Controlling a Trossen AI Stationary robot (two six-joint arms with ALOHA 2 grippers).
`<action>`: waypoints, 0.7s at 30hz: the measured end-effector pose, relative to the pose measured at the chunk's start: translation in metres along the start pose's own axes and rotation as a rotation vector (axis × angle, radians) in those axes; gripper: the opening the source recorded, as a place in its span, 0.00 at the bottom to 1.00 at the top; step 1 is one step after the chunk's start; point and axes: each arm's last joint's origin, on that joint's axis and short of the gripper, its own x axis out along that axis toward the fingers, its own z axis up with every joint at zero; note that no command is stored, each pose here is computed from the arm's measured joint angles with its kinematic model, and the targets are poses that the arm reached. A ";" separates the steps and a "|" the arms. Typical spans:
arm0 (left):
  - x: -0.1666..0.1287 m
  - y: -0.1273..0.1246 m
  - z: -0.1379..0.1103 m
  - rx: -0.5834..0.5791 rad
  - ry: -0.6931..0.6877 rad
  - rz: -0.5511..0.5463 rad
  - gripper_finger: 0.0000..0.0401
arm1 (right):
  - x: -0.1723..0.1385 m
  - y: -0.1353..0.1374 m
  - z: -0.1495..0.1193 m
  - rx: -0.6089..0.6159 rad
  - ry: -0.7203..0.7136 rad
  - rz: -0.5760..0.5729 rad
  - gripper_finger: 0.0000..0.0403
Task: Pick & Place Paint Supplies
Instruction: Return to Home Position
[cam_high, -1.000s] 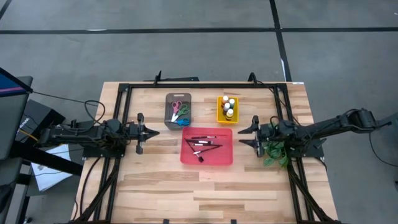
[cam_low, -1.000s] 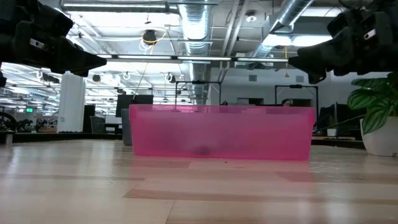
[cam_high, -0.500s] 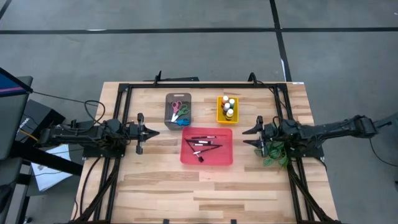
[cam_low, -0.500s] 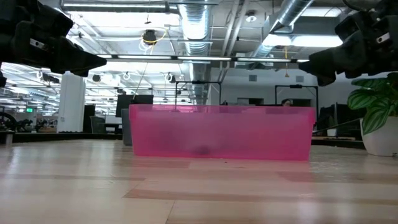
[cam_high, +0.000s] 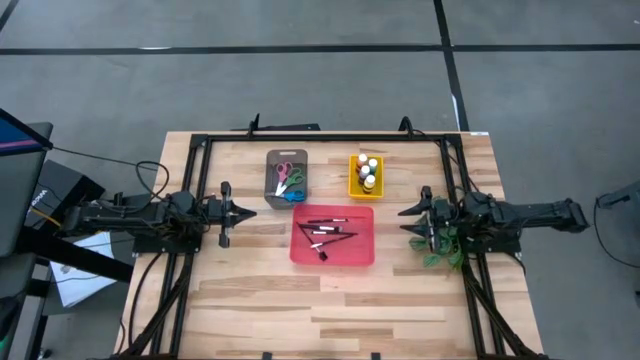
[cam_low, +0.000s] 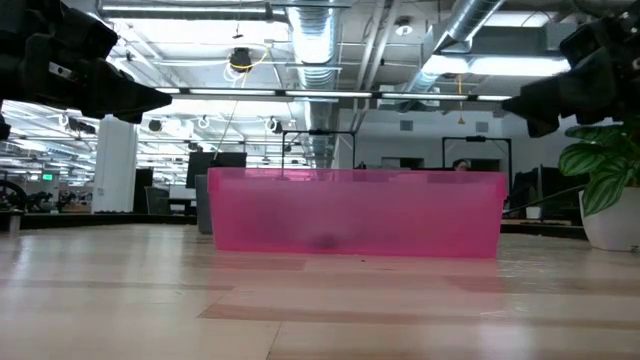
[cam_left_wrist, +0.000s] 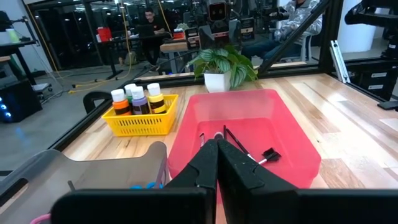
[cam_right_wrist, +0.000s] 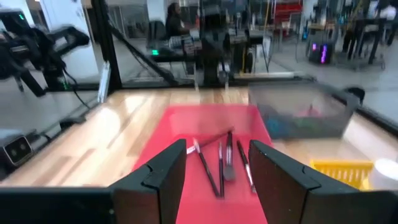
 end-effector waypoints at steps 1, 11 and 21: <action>0.000 0.000 0.000 0.000 0.000 0.000 0.00 | 0.000 0.000 0.001 -0.010 -0.008 0.000 0.42; 0.000 0.000 0.000 0.000 0.000 -0.001 0.00 | -0.001 0.000 0.001 0.047 -0.015 0.001 0.42; 0.000 0.000 0.000 0.000 0.000 -0.001 0.00 | -0.001 0.000 0.001 0.047 -0.014 0.001 0.42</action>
